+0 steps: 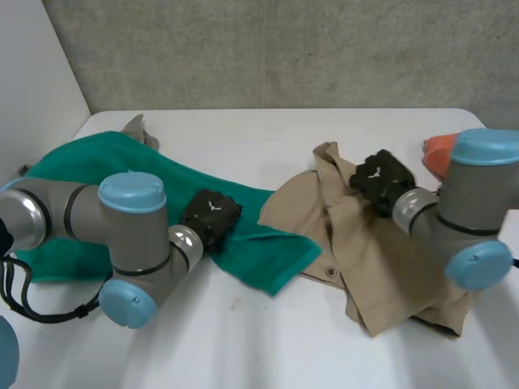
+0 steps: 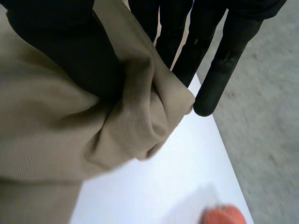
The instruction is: Fold the laundry.
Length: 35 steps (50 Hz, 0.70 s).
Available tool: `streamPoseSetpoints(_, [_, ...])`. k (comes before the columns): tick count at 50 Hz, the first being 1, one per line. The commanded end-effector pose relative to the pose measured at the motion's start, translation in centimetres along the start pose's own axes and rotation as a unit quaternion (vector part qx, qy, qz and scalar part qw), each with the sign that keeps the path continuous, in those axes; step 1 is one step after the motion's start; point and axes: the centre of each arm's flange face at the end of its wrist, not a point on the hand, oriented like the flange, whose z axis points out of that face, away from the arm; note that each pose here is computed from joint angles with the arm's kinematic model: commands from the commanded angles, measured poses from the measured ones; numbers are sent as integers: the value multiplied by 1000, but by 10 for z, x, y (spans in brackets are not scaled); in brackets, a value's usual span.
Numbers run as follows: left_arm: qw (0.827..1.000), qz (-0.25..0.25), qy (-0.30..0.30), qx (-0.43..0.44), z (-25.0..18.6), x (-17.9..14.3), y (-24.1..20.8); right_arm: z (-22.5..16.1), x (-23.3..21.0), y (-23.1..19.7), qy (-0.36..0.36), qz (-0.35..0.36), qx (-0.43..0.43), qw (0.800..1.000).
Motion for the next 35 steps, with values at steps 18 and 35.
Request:
streamPoseSetpoints(18, [884,-21,-457,94,-6,-273,-24,-57,-10,25,-29,29,-64,997])
streamPoseSetpoints(35, [959,-12,-257,122,-57,-114,-66,-85,-44,-36,-91,87,39,991])
